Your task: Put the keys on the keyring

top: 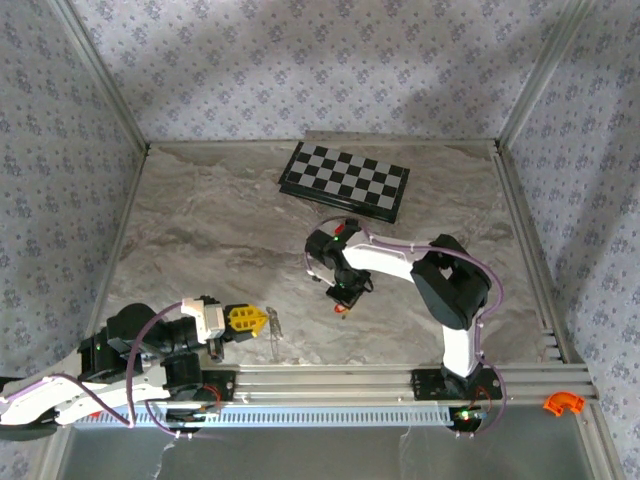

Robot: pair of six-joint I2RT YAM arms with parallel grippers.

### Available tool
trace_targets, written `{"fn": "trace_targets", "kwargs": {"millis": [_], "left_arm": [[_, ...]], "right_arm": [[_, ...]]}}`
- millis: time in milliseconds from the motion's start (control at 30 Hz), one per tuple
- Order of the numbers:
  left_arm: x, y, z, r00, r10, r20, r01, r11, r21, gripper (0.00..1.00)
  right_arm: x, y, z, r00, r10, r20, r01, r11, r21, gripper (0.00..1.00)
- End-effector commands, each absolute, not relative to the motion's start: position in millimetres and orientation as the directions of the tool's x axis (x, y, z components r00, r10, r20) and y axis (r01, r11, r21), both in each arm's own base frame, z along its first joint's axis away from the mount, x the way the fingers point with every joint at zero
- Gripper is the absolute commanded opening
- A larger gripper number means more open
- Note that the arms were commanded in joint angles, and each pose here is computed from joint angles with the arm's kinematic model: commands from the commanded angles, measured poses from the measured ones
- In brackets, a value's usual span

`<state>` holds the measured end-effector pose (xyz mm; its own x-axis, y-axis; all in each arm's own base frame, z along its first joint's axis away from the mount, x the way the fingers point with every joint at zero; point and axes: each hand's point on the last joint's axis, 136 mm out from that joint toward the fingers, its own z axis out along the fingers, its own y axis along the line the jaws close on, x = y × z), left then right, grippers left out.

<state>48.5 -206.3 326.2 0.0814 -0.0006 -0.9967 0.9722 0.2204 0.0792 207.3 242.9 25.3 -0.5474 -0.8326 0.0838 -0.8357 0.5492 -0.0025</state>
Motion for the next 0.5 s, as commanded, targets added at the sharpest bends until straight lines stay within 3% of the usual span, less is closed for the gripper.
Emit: {"fn": "trace_targets", "kwargs": {"millis": [0, 133, 300, 467], "left_arm": [[48, -204, 340, 0.105, -0.043, -0.994, 0.969, 0.229, 0.092, 0.00], [48, -204, 341, 0.105, -0.045, -0.993, 0.969, 0.230, 0.092, 0.00], [49, -203, 341, 0.105, -0.046, -0.993, 0.968, 0.236, 0.091, 0.00], [49, -202, 342, 0.105, -0.050, -0.993, 0.968, 0.235, 0.091, 0.00]], "right_arm": [[207, 243, 34, -0.564, -0.824, 0.054, -0.826, 0.563, -0.040, 0.03], [207, 246, 39, -0.654, -0.752, -0.083, -0.751, 0.659, -0.041, 0.00], [220, 262, 48, -0.744, -0.566, -0.354, -0.618, 0.785, 0.043, 0.00], [228, 269, 64, -0.710, -0.351, -0.611, -0.552, 0.815, 0.174, 0.00]]}}
